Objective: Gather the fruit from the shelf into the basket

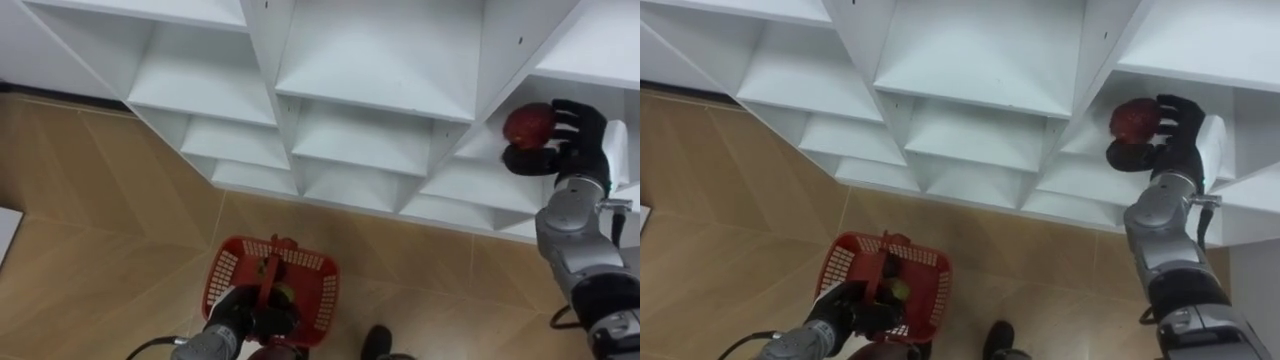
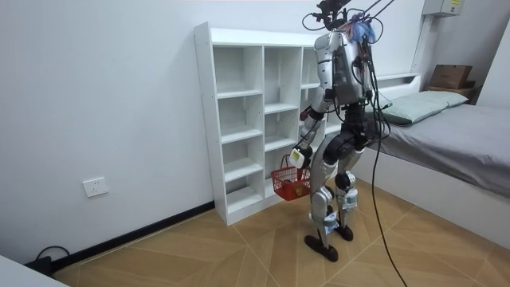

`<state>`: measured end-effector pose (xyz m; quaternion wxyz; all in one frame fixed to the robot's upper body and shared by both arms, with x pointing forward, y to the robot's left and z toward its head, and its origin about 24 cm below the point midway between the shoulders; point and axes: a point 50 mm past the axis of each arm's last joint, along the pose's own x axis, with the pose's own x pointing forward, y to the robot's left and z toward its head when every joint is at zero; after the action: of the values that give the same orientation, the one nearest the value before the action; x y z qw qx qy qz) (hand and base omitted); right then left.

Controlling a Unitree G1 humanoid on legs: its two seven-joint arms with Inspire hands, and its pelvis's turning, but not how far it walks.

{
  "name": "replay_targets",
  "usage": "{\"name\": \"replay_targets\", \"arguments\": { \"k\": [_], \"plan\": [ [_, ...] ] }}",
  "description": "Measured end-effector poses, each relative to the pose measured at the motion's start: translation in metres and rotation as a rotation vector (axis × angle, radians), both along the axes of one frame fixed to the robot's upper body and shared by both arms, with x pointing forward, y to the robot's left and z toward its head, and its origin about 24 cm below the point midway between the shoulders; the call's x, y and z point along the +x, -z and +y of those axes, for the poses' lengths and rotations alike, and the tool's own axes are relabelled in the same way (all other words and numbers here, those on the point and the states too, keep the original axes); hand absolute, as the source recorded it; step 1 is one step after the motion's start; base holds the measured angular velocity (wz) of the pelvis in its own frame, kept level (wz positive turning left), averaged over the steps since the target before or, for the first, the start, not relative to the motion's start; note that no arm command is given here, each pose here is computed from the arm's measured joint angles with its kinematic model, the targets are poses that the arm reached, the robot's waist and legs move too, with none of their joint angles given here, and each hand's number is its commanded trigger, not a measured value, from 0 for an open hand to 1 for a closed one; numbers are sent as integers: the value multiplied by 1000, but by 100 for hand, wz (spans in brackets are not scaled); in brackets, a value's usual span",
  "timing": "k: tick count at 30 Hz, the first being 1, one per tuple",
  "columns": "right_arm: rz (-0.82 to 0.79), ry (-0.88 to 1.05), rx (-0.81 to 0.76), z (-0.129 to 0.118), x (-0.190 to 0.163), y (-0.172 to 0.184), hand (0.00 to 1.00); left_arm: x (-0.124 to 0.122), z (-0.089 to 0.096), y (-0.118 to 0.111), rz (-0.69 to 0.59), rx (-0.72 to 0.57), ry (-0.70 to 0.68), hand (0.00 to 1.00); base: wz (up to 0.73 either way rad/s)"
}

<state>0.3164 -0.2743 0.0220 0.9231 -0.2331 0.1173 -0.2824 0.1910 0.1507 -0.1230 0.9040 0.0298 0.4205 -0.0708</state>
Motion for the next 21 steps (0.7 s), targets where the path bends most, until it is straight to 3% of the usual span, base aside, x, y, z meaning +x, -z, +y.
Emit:
{"name": "replay_targets", "arguments": {
  "k": [21],
  "plan": [
    [10, -43, 29, 8, 2, 2, 100, 1, -3, 2, 16, 0, 3, 100, 0]
  ]
}}
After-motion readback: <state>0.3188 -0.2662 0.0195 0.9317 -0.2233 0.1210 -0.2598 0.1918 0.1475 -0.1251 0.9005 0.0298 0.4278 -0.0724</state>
